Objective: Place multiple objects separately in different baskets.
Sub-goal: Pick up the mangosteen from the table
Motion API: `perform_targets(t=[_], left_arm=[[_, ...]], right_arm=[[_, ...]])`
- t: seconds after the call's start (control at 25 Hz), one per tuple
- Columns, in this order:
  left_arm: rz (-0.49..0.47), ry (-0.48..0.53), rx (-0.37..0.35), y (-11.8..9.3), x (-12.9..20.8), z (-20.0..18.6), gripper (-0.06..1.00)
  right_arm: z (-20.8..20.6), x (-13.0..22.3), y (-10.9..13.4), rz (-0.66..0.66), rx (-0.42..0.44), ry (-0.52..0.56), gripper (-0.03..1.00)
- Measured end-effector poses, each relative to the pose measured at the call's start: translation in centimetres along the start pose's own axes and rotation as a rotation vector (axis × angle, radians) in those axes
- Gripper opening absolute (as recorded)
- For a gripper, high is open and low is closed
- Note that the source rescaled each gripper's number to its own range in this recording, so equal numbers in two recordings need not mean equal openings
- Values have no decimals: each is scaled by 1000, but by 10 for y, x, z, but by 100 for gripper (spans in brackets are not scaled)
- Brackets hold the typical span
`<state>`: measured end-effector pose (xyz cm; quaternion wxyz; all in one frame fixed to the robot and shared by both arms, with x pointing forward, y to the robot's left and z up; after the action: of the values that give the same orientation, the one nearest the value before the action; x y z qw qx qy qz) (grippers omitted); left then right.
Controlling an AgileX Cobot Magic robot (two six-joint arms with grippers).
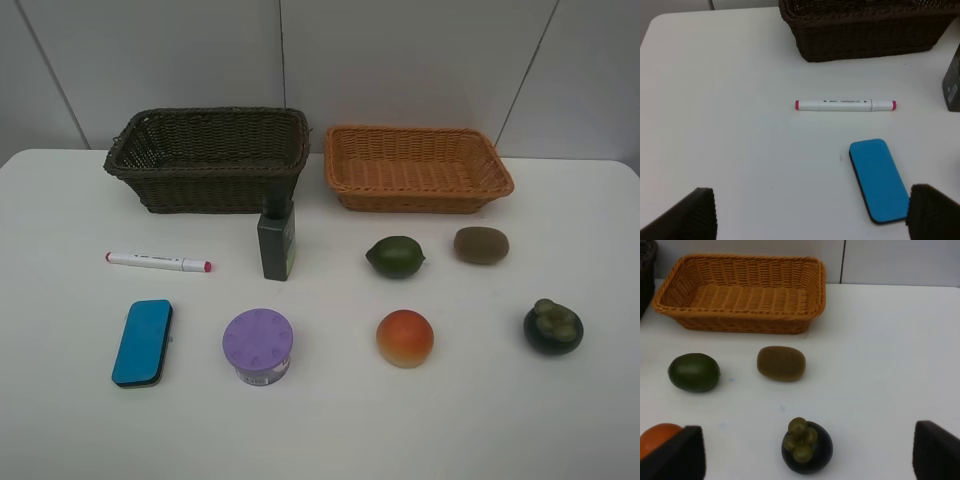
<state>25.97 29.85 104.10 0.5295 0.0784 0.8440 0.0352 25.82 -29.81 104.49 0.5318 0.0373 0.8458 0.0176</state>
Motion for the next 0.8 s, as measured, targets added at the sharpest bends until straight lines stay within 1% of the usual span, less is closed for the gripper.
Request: perform_targets(t=[0.8], left_arm=[[0,0,0,0,0,0,100]], right_arm=[[0,0,0,0,0,0,100]])
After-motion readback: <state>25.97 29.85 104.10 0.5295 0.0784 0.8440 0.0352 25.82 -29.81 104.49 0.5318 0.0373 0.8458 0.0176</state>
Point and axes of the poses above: a point on each arm's last joint axis where the gripper is mounted, z pointing out along that axis toward the gripper, y along the wrist's bending axis when the last joint is at zero, x = y × z, the point moved 3 cm from there along z, pointing out along that axis toward the gripper, and after that the axes turned 6 degrees about z, right-handed, at the moved point
